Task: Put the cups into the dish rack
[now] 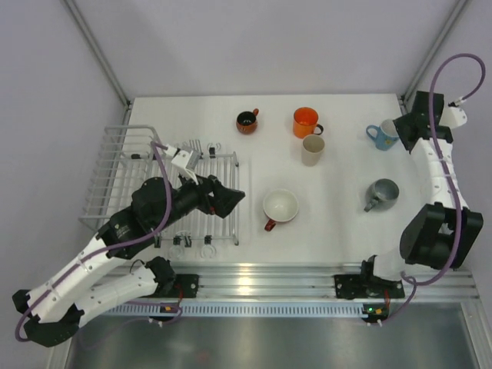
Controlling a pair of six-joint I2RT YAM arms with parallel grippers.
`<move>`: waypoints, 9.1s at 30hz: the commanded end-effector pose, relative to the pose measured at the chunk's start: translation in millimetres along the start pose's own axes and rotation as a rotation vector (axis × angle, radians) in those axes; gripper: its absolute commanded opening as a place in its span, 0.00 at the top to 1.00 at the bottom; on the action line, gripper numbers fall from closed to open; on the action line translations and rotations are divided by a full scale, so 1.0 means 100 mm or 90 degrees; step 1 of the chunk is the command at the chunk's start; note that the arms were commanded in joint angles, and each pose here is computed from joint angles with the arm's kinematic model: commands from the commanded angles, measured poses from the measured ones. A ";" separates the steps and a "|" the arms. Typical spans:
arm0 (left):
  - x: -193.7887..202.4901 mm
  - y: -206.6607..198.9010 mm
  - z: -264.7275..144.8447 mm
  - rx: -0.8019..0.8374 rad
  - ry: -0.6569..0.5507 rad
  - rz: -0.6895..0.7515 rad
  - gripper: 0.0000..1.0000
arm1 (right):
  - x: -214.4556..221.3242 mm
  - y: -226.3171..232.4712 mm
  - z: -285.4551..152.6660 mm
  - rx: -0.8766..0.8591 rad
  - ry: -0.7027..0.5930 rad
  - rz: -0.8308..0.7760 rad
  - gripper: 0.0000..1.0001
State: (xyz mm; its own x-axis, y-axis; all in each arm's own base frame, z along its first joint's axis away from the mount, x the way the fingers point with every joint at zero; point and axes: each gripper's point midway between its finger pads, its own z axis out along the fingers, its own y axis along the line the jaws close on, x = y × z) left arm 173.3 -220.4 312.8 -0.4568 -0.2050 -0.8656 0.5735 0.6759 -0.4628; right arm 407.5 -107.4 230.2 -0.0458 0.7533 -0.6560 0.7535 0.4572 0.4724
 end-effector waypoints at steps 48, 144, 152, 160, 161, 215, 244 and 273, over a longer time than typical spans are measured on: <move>0.05 0.08 0.18 -0.044 0.034 -0.002 0.02 | 0.53 -0.21 1.41 0.050 0.162 0.130 0.65; -0.94 -1.41 0.73 0.495 -0.026 -0.269 0.69 | 1.39 1.15 -3.57 -1.039 0.295 0.021 1.00; -0.87 -1.32 0.77 0.457 -0.027 -0.241 1.00 | 1.56 1.07 -3.42 -0.998 0.304 -0.016 1.00; -0.90 -1.10 0.82 0.340 -0.047 -0.177 1.00 | 1.60 0.97 -3.30 -0.959 0.287 -0.049 0.45; -0.84 -1.01 0.84 0.308 -0.037 -0.163 1.00 | 1.59 0.97 -3.31 -0.957 0.283 -0.054 0.39; 1.22 2.44 -0.57 -0.920 -0.074 -0.299 1.00 | 1.53 0.76 -3.01 -0.834 0.209 -0.148 0.15; 1.22 2.54 -0.75 -0.970 -0.087 -0.310 0.53 | 1.52 0.70 -2.97 -0.819 0.196 -0.161 0.15; 0.34 2.28 -0.42 -0.937 0.069 0.060 0.44 | 1.58 0.64 -2.85 -0.786 0.196 -0.175 0.15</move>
State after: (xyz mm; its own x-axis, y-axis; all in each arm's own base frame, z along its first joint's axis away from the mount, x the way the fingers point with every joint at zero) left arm 253.7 -47.8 160.0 -0.5513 -0.2293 -0.8022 -0.5966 0.7805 0.1869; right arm 263.8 175.5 298.8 -0.4253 0.5573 -0.7131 -0.3466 0.6276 0.6971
